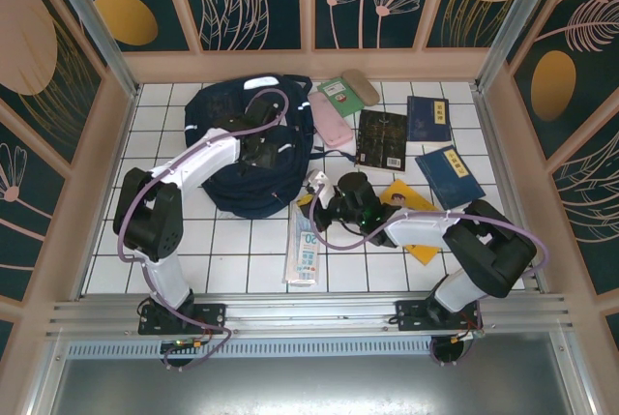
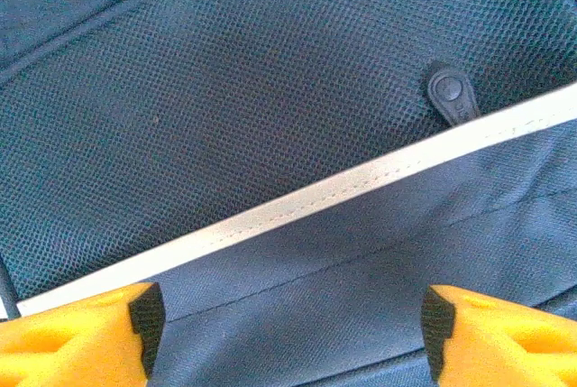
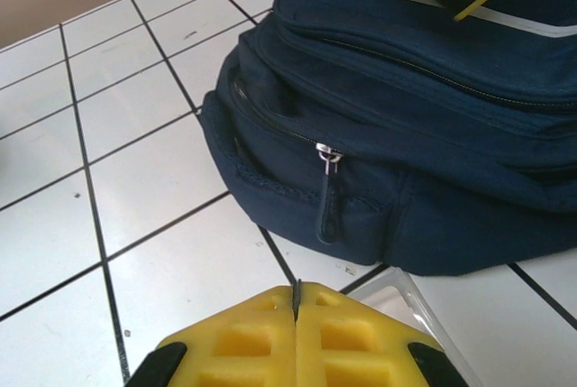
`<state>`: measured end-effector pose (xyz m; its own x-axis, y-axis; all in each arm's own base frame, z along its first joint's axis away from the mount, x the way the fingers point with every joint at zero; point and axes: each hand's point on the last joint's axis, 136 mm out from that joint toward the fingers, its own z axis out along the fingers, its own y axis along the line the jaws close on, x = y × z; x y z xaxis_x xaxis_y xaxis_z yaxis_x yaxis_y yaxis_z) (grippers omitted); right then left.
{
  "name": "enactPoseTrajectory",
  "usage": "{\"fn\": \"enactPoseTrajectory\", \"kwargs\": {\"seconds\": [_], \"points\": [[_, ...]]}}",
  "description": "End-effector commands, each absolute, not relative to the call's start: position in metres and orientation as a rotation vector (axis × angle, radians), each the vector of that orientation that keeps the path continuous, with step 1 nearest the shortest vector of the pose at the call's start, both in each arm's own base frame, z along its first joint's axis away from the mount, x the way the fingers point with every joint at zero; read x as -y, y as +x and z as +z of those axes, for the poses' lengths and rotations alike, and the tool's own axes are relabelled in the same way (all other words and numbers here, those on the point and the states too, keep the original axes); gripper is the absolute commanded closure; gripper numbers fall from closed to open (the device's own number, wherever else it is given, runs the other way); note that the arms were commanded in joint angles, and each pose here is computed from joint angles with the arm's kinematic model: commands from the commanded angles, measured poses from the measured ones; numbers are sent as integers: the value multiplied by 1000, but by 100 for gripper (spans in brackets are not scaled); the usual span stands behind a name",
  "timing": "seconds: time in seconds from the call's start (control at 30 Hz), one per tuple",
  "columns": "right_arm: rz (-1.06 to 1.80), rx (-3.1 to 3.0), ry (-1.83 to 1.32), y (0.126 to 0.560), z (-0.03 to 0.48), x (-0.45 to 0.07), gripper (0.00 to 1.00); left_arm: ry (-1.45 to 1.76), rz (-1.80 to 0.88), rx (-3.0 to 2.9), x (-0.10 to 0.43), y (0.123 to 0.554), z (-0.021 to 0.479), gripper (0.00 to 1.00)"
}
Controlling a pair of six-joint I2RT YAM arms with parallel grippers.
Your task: Pack the student bag
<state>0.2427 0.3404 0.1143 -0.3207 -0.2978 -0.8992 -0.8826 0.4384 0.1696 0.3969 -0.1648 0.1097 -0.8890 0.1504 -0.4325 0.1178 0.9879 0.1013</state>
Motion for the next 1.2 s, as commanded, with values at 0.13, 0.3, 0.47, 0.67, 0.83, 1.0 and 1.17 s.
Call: {"fn": "enactPoseTrajectory", "kwargs": {"seconds": [0.13, 0.3, 0.47, 0.67, 0.83, 1.0, 1.17], "points": [[850, -1790, -954, 249, 129, -330, 100, 456, 64, -2692, 179, 387, 90, 8], [866, -1794, -942, 251, 126, -327, 100, 518, 168, -2692, 179, 401, 67, 4], [885, -1788, -949, 248, 128, -328, 100, 544, 257, -2750, 178, 411, 20, 6], [884, -1770, -940, 249, 135, -327, 100, 536, 185, -2855, 181, 408, -23, 39], [863, -1770, -912, 255, 140, -325, 100, 212, -59, -2930, 170, 408, -35, 70], [870, -1825, -782, 277, 144, -317, 100, -235, -486, -2861, 168, 407, -25, 84], [860, -2005, -472, 328, 136, -298, 100, -634, -860, -2748, 191, 391, -20, 72]]}}
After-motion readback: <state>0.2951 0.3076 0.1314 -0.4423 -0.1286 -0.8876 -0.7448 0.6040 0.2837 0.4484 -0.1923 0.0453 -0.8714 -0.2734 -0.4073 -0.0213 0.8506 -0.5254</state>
